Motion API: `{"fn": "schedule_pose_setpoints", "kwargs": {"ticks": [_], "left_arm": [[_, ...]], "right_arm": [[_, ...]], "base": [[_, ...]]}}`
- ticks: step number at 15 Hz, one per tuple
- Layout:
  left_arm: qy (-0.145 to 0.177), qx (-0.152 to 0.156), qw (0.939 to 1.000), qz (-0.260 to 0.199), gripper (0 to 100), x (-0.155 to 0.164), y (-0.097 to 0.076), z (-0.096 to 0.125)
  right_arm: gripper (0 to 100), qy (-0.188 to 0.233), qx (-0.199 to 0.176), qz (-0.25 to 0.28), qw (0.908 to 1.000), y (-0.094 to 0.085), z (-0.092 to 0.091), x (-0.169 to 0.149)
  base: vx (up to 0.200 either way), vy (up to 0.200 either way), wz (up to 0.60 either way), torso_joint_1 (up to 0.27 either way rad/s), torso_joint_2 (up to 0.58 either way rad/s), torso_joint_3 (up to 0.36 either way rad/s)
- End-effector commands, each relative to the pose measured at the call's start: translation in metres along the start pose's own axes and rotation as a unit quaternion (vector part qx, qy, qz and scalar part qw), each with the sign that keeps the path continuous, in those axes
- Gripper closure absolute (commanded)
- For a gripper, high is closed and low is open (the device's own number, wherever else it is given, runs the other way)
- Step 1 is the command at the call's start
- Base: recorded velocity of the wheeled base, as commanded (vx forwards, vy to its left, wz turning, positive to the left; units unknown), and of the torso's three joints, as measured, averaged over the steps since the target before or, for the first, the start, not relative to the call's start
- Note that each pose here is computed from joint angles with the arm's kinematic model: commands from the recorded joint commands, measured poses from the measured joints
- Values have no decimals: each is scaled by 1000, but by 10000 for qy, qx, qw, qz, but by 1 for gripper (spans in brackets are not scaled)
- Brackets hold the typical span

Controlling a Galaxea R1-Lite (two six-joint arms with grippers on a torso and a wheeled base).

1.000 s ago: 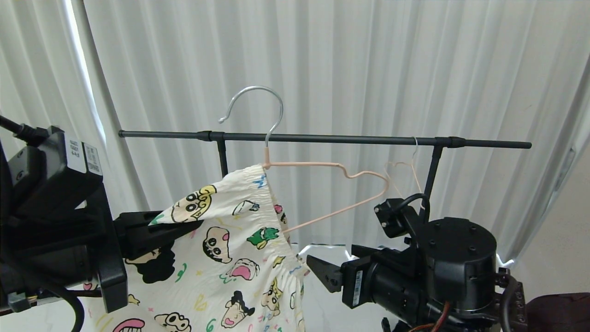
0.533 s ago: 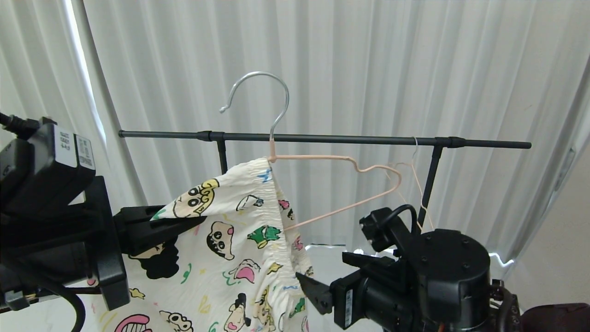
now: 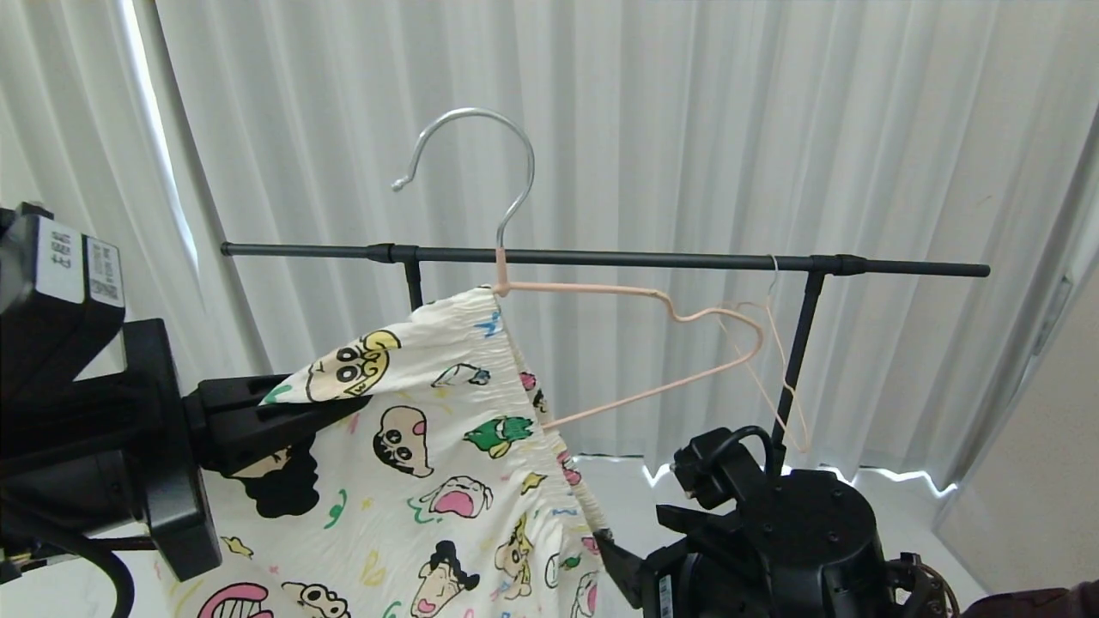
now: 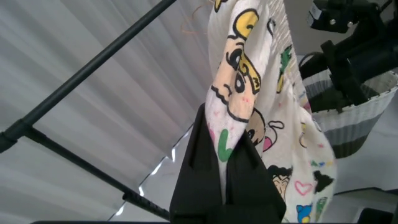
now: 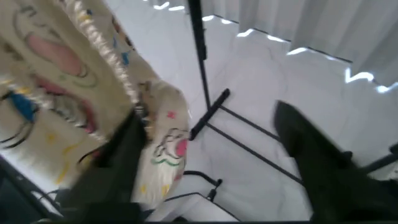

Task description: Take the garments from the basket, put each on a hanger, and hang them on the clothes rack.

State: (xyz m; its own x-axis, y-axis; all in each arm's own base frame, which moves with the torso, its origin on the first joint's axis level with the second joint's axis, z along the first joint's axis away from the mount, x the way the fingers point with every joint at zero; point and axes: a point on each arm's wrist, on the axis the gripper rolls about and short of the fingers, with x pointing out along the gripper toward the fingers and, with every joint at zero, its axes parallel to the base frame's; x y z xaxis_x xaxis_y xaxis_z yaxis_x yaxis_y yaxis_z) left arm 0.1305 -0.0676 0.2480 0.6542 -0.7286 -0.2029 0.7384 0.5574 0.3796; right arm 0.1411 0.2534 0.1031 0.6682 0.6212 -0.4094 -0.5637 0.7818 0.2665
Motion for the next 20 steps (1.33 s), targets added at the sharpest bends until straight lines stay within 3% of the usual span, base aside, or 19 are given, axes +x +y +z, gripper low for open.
{"fn": "schedule_pose_setpoints", "kwargs": {"ticks": [1,4,8,12,13,14,15,16,17,20], "left_arm": [[47,-22,10000,51,100,-1,0,-3],[356,-112,9993,2,100,-2,-8,-22],[740,-223,9969,117,100,-6,-17,-43],[934,-186,9954,50,100,-9,-25,-56],[1241,-11,9921,164,100,-10,-30,-67],[1708,277,9844,315,100,-7,-33,-79],[1961,262,9798,284,100,-2,-35,-87],[1996,232,9793,263,100,-1,-34,-88],[1967,140,9799,310,100,-1,-33,-86],[1714,-385,9830,533,100,-4,-31,-76]], "right_arm": [[100,0,12,-212,9998,-7,-1,0],[100,-127,-68,-1028,9946,-45,8,4],[100,-462,-178,-1757,9832,-92,35,-4],[100,-566,-433,-1654,9836,-93,43,-12],[100,-643,-568,-1429,9860,-90,49,-20],[100,-689,-745,-1185,9878,-87,53,-27],[100,-647,-968,-992,9882,-81,54,-33],[100,-575,-1100,-877,9884,-75,53,-37],[0,-429,-1240,-599,9895,-63,49,-46],[0,-162,-1604,30,9869,-43,41,-68]], "base": [[0,0,0,0,0,0],[0,0,0,0,0,0],[0,0,0,0,0,0],[0,0,0,0,0,0],[0,0,0,0,0,0],[0,0,0,0,0,0],[0,0,0,0,0,0],[0,0,0,0,0,0],[0,0,0,0,0,0],[0,0,0,0,0,0]]}}
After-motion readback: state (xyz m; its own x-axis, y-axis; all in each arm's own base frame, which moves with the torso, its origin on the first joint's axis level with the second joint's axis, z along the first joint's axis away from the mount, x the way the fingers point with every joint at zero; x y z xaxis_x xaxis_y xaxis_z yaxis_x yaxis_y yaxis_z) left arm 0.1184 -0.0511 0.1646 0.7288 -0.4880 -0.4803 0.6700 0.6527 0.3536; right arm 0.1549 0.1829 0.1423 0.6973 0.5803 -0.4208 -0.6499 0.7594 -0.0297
